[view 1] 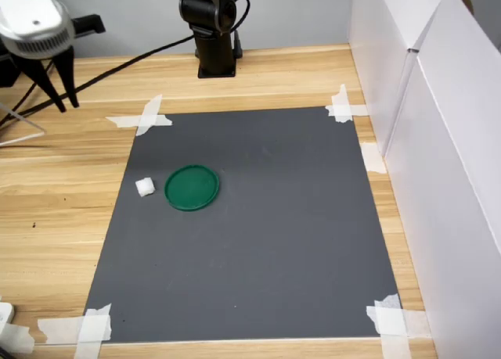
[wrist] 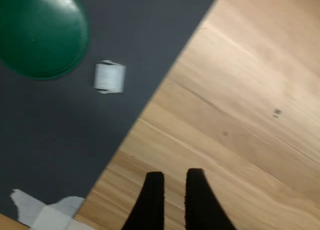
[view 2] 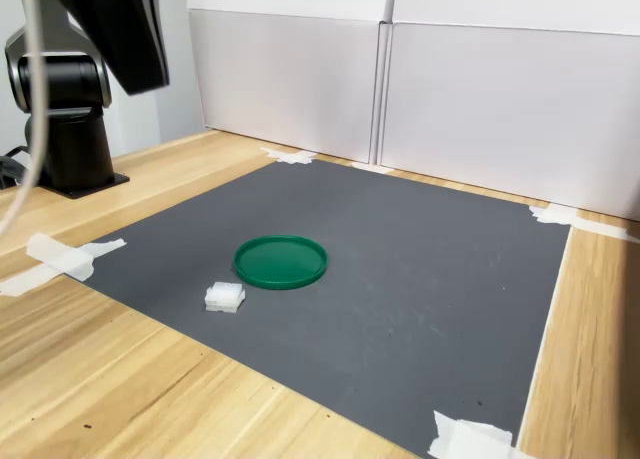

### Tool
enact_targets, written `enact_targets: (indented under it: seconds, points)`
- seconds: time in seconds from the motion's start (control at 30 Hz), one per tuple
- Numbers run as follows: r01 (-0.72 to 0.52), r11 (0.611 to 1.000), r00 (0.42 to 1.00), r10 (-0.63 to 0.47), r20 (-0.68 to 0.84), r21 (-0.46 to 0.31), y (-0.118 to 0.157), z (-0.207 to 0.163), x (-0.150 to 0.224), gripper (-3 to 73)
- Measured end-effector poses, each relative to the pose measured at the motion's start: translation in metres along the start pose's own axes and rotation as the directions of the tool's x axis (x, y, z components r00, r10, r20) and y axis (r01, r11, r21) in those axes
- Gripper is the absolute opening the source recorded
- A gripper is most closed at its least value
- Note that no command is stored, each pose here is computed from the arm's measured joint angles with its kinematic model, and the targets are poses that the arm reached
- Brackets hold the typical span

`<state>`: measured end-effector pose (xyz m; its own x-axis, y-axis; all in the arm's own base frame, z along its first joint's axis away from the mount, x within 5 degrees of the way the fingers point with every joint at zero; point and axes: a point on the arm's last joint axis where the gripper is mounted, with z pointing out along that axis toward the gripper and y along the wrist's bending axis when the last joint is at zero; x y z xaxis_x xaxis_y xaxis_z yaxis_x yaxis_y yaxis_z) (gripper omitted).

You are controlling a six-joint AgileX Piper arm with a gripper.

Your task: Grasp a white terminal and put it in the green lid.

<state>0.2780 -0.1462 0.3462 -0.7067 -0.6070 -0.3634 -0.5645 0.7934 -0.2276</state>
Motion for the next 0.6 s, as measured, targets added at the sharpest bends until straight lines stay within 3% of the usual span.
enact_targets:
  seconds: [0.2, 0.33, 0.43, 0.6]
  points:
    - [0.023, 1.000, 1.000, -0.023, -0.004, 0.008, -0.003, -0.002, 0.006, 12.6]
    - [0.041, 0.999, 0.999, -0.041, -0.005, 0.003, -0.003, -0.001, 0.006, 18.5]
    - [0.049, 0.999, 0.999, -0.049, -0.018, -0.002, -0.004, 0.001, 0.007, 28.1]
    - [0.038, 0.999, 0.999, -0.039, -0.034, -0.027, -0.008, 0.011, 0.010, 51.6]
